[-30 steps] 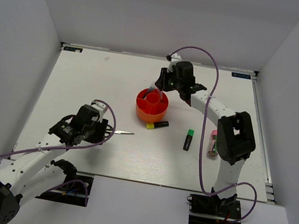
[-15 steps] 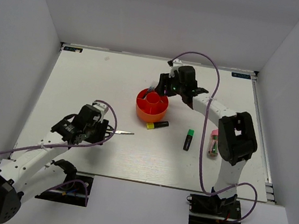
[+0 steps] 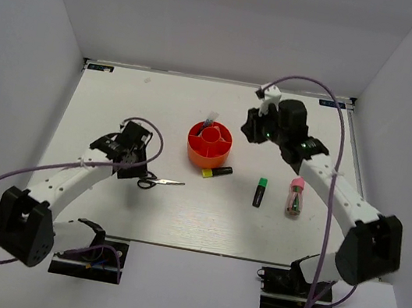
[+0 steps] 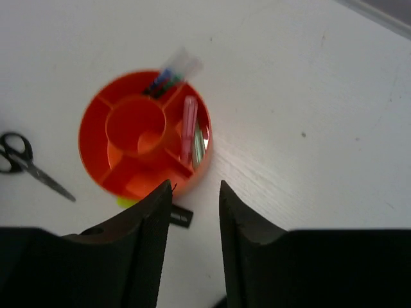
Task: Sort the stationery into containers
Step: Pick up the scissors from the center of the board.
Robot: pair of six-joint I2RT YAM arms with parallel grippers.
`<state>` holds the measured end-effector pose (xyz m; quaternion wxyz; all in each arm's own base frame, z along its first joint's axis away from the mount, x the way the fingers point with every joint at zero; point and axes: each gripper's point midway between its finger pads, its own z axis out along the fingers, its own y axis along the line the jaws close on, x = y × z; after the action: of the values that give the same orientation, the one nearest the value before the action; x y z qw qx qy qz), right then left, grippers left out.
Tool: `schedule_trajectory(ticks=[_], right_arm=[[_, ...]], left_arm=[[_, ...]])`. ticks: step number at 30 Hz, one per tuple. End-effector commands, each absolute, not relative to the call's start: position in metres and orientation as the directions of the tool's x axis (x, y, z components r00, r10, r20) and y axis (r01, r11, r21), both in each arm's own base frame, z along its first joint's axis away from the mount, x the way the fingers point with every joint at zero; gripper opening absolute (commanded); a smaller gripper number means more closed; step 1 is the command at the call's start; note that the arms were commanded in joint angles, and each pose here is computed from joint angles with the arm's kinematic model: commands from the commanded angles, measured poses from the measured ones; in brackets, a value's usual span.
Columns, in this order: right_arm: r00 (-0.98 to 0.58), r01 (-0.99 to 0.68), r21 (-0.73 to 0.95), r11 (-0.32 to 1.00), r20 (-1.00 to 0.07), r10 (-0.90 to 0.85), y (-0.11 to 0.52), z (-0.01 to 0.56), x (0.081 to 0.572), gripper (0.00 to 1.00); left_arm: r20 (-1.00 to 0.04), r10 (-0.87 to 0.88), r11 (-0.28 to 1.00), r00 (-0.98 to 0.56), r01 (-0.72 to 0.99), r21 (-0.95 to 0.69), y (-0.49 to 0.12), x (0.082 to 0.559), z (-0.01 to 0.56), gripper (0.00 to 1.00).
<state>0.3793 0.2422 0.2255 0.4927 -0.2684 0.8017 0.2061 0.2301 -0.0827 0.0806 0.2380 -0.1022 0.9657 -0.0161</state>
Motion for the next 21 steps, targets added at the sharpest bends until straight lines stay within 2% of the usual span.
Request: schedule_trajectory(ticks=[1,2,3,6,10,21], right_arm=[[-0.405,-0.702,0.057,0.71,-0.852,-0.331,0.219,0.191,0.325,0.36],[-0.392,-0.719,0.057,0.693,-0.856,-0.337,0.217,0.189,0.317,0.36],[-0.407,-0.719,0.068,0.691,-0.847,-0.341,0.21,0.178,0.302,0.36],[-0.403,-0.716,0.069,0.694,-0.853,-0.331,0.199,0.179,0.284,0.36],[-0.422,-0.708,0.094,0.7,-0.85,-0.313,0.192,0.178,0.271,0.36],[-0.448,-0.681,0.122,0.722,-0.849,-0.28,0.185,0.174,0.27,0.37]], left_arm=[[-0.483,-0.289,0.956,-0.826,-0.275,-0.101,-0.079,0.266,0.093,0.53],[-0.491,-0.292,0.956,-0.82,-0.266,-0.124,-0.08,0.281,0.106,0.53],[-0.448,-0.285,0.958,-0.848,-0.251,-0.135,-0.085,0.283,0.098,0.53],[-0.366,-0.261,0.965,-0.893,-0.237,-0.11,-0.082,0.295,0.084,0.46],[-0.315,-0.262,0.965,-0.912,-0.243,-0.1,-0.076,0.3,0.067,0.34],[-0.24,-0.225,0.97,-0.944,-0.195,-0.142,-0.081,0.282,0.048,0.35]])
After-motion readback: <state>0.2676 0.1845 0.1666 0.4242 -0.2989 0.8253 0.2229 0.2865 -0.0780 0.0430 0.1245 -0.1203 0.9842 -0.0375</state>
